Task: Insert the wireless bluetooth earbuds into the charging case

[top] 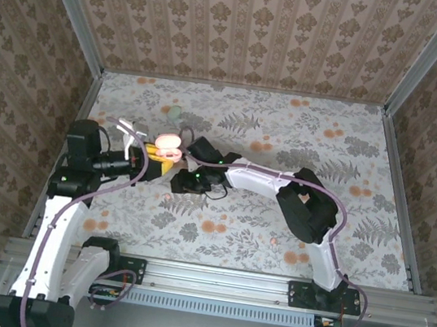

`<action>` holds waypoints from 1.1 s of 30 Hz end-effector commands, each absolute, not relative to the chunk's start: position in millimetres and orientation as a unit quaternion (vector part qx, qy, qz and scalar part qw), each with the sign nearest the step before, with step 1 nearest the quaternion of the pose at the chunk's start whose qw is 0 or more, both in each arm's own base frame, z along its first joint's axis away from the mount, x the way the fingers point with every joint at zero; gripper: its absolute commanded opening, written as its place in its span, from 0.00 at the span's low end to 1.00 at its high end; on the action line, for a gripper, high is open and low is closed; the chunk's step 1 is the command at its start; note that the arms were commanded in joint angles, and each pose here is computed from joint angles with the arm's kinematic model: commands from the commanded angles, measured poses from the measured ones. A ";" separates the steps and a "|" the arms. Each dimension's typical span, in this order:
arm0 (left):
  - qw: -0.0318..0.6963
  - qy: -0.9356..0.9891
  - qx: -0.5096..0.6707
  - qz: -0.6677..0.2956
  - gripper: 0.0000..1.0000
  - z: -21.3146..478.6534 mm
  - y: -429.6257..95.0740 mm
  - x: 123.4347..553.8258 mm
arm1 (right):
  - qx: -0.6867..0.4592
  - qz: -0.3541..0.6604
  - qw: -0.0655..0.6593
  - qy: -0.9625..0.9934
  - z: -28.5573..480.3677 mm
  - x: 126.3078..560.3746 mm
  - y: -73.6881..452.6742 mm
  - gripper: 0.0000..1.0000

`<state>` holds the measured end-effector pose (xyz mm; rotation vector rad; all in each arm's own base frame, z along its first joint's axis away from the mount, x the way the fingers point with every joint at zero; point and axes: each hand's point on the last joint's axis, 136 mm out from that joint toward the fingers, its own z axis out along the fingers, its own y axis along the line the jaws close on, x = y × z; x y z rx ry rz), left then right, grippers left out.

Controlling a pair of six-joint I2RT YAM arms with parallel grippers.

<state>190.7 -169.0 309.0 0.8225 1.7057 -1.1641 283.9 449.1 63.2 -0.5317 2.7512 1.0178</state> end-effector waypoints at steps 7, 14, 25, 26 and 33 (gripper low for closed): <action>0.444 0.679 0.337 -0.478 0.10 313.2 -168.5 180.1 | -0.288 0.250 0.098 0.919 31.2 278.7 450.5 0.47; 0.451 0.673 0.341 -0.477 0.10 316.5 -168.5 178.1 | -0.317 0.231 0.115 0.913 23.2 274.7 460.1 0.47; 0.454 0.674 0.340 -0.473 0.10 318.1 -167.5 177.7 | -0.356 0.218 0.109 0.902 13.7 265.7 474.4 0.48; 0.454 0.674 0.340 -0.473 0.10 318.3 -167.5 177.7 | -0.360 0.214 0.107 0.902 10.7 265.3 474.2 0.47; 0.454 0.676 0.339 -0.470 0.10 316.2 -166.6 178.0 | -0.383 0.183 0.103 0.899 0.7 262.6 469.4 0.38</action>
